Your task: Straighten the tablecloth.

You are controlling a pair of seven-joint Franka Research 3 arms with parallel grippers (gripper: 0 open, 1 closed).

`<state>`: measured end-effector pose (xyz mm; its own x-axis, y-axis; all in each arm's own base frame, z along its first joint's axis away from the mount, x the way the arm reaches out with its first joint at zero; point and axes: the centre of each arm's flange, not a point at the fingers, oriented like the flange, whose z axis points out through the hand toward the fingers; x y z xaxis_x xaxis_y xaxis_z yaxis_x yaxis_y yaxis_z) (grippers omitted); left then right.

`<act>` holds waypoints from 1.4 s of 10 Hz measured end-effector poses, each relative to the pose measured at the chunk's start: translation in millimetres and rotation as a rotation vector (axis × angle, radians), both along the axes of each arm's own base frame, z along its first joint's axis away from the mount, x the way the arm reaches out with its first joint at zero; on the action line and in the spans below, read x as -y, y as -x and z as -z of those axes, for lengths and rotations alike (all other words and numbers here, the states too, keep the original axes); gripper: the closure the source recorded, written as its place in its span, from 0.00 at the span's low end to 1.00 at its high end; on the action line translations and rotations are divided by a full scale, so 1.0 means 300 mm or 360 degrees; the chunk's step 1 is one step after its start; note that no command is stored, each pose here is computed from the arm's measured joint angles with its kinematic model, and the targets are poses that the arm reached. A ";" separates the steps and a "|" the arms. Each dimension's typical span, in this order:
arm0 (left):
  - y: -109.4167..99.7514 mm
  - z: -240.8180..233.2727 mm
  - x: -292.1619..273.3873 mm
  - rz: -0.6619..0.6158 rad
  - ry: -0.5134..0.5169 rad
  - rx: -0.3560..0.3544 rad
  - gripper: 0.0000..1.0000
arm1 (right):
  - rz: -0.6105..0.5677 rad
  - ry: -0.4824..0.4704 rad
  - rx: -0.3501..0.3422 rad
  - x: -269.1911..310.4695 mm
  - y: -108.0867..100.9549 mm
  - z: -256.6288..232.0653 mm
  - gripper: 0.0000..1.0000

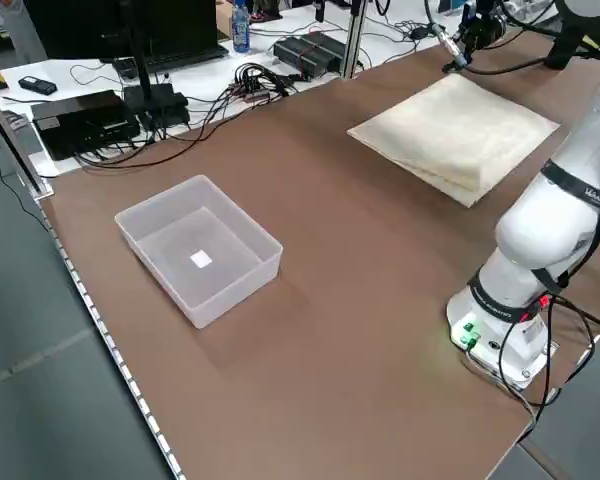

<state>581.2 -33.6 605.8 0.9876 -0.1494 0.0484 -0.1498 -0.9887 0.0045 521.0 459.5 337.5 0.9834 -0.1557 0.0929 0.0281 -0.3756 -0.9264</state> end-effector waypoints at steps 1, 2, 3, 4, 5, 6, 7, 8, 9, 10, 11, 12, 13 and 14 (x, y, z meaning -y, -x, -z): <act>0.000 0.000 0.000 0.0000 0.0000 0.0000 0.00 | 0.0008 0.0005 0.0002 0.005 -0.004 0.000 0.00; 0.000 0.000 0.000 0.0000 0.0000 0.0000 0.00 | 0.0024 0.0017 0.0006 0.022 -0.013 0.003 0.00; 0.000 0.000 -0.001 0.0000 0.0000 0.0000 0.00 | 0.0038 0.0047 0.0017 0.056 -0.027 0.012 0.00; 0.000 0.000 -0.002 0.0000 0.0000 0.0000 0.00 | 0.0041 0.0091 0.0041 0.101 -0.041 0.018 0.00; 0.000 0.000 -0.002 -0.0001 0.0000 0.0000 0.00 | 0.0025 0.0147 0.0085 0.149 -0.056 0.012 0.00; 0.000 -0.001 -0.008 -0.0006 0.0000 0.0001 0.00 | -0.0027 0.0197 0.0142 0.188 -0.067 -0.007 0.00; -0.001 -0.001 -0.022 -0.0018 0.0000 0.0001 0.00 | -0.0118 0.0233 0.0198 0.223 -0.076 -0.032 0.00; -0.001 -0.001 -0.029 -0.0023 0.0000 0.0000 0.00 | -0.0217 0.0262 0.0244 0.272 -0.093 -0.056 0.00; -0.001 -0.001 -0.028 -0.0022 0.0000 0.0000 0.00 | -0.0293 0.0289 0.0271 0.341 -0.117 -0.077 0.00; -0.001 -0.001 -0.028 -0.0022 0.0000 0.0000 0.00 | -0.0368 0.0332 0.0291 0.418 -0.136 -0.093 0.00; -0.001 -0.001 -0.025 -0.0021 0.0000 0.0000 0.00 | -0.0452 0.0387 0.0301 0.485 -0.143 -0.101 0.00; -0.001 -0.003 -0.016 -0.0017 0.0000 0.0001 0.00 | -0.0525 0.0447 0.0303 0.546 -0.137 -0.104 0.00; -0.001 -0.009 -0.006 -0.0012 0.0001 0.0008 0.00 | -0.0598 0.0534 0.0315 0.609 -0.127 -0.108 0.00; -0.001 -0.018 -0.003 -0.0012 0.0002 0.0017 0.00 | -0.0695 0.0645 0.0327 0.694 -0.124 -0.119 0.00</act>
